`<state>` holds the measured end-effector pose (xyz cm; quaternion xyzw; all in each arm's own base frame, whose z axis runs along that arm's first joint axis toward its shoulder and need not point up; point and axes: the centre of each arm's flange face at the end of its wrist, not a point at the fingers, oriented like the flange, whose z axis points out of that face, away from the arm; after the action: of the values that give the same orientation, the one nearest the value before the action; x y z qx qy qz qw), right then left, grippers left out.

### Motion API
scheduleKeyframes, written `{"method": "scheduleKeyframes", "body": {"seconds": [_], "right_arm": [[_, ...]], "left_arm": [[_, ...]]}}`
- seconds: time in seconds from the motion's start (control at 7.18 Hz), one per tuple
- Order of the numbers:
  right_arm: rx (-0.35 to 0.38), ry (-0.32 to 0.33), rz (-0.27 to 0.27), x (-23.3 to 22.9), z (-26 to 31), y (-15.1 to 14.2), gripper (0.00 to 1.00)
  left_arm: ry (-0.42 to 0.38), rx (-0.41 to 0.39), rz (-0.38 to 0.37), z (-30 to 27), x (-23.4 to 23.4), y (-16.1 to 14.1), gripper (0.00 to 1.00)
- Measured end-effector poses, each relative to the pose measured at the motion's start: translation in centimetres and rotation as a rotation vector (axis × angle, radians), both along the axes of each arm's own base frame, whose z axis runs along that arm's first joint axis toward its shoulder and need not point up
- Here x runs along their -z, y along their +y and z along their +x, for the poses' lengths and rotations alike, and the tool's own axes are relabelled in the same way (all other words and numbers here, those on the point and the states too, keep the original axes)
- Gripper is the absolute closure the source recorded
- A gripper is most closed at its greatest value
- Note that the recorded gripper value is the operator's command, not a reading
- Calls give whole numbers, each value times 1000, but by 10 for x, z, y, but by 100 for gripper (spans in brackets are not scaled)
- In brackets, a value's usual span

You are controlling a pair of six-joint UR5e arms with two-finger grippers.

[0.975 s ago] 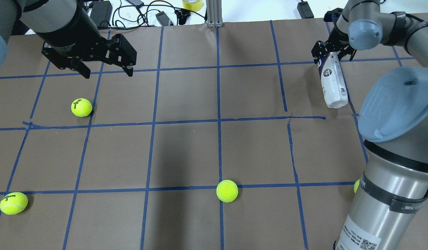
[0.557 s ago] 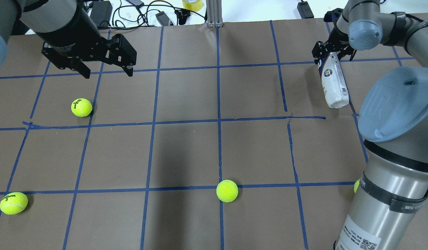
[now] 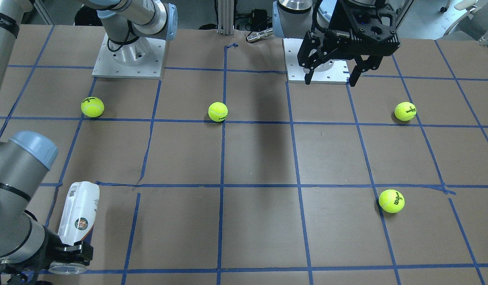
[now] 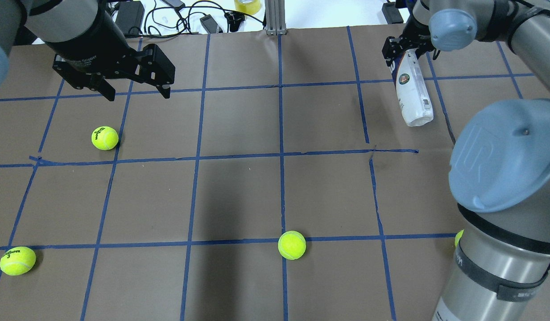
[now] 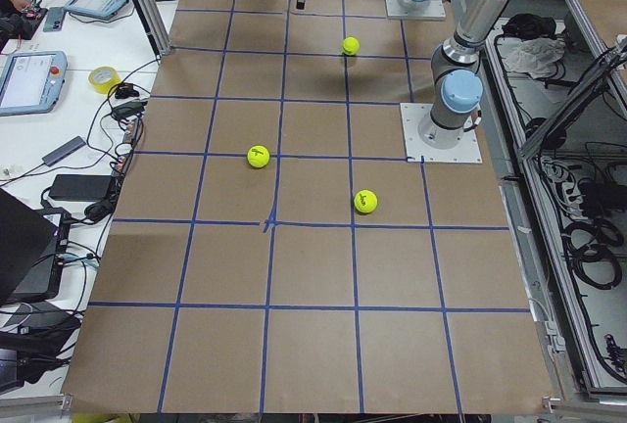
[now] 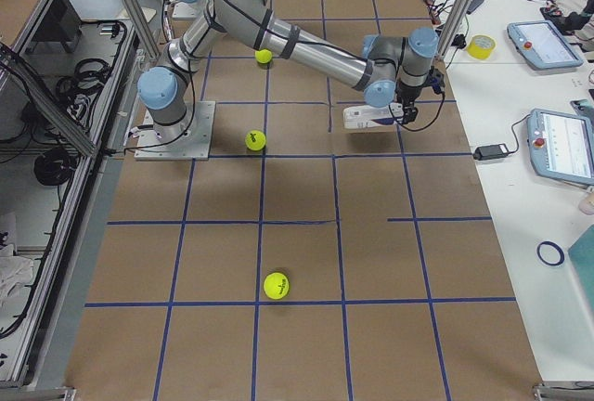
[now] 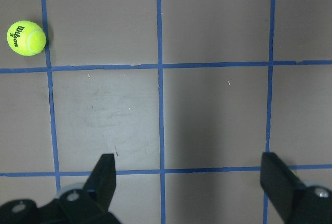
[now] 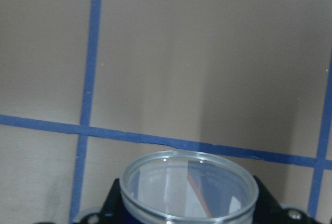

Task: Lift up tennis ball bucket
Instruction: 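Carry the can toward the table center, tilting it onto its side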

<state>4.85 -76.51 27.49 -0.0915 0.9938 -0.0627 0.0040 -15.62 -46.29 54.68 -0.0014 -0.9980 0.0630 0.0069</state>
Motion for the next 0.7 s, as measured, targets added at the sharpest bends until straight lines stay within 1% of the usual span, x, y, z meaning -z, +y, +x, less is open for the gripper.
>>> {"method": "scheduleKeyframes", "body": {"seconds": [0.28,0.42,0.56,0.7], "right_arm": [[-119,9,-11,-9,87,13,45],[-195,30,-15,-11,142,25,45],[-272,59,-20,-12,196,42,51],[-367,68,-22,-13,238,58,53]], "left_arm": [[0,-1,-1,0,0,0,0],[1,-1,0,0,0,0,0],[2,-1,1,0,0,0,0],[3,-1,2,0,1,0,0]]}}
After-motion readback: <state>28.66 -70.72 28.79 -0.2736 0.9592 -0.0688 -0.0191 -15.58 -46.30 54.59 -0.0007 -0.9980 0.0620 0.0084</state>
